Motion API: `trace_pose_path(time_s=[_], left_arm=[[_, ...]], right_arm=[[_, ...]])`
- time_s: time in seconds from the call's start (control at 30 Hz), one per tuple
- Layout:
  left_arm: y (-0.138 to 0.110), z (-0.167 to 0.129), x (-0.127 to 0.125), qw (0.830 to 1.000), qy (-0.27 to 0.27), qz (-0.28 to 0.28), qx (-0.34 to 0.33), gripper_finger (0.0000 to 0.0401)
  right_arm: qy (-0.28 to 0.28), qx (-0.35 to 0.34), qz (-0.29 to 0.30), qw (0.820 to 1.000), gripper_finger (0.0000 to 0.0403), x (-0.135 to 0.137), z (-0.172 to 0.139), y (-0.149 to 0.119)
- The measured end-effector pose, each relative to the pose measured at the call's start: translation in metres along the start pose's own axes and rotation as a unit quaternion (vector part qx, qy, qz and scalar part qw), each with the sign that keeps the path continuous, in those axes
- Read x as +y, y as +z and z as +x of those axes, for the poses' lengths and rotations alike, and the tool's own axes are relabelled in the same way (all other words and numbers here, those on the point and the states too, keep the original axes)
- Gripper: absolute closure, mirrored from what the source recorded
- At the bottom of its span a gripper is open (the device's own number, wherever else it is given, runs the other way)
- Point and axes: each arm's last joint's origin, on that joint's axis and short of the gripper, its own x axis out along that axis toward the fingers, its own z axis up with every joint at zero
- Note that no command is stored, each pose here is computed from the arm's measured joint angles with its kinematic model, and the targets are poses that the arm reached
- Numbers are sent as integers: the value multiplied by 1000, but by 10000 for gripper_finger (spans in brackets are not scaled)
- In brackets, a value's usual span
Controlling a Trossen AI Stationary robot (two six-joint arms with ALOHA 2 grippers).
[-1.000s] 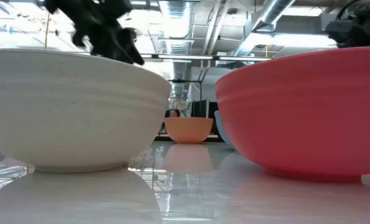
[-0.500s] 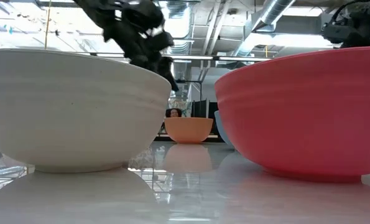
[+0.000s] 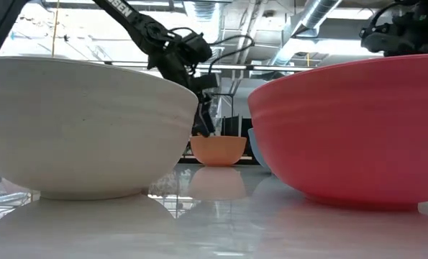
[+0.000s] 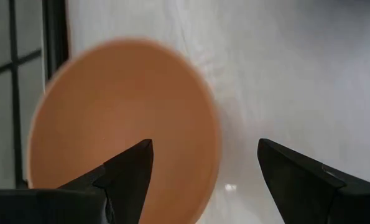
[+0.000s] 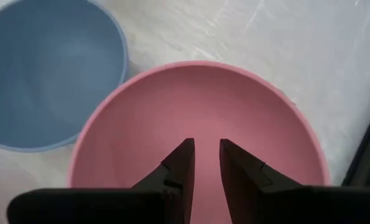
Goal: Nest bowls inside each other
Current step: Stack the brown bowl on top of the pink bowl
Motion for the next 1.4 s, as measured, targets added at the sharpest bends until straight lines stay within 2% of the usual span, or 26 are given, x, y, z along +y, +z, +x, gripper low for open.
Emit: trace_pose_path(time_s=[0.2, 0.3, 0.4, 0.67, 0.73, 1.03, 1.4], left_arm=[[-11, 5, -4, 999, -26, -7, 40, 123], [-11, 5, -4, 999, -16, -7, 52, 143], [-13, 5, -2, 998, 2, -9, 67, 192], [-13, 5, -2, 998, 2, -14, 67, 366], [-13, 5, -2, 998, 2, -14, 68, 391], [-10, 5, -5, 998, 2, -14, 67, 399], [6, 6, -28, 995, 11, 37, 87, 401]], right_arm=[[0, -1, -19, 1000, 308, 0, 0, 0], [1, -1, -18, 1000, 308, 0, 0, 0], [8, -3, -14, 1000, 308, 2, 0, 1], [25, -9, -2, 1000, 308, 5, 0, 2], [26, -9, -1, 1000, 308, 6, 0, 2], [29, -11, -3, 1000, 308, 6, 0, 2], [26, -30, -1, 999, 308, 7, 0, 4]])
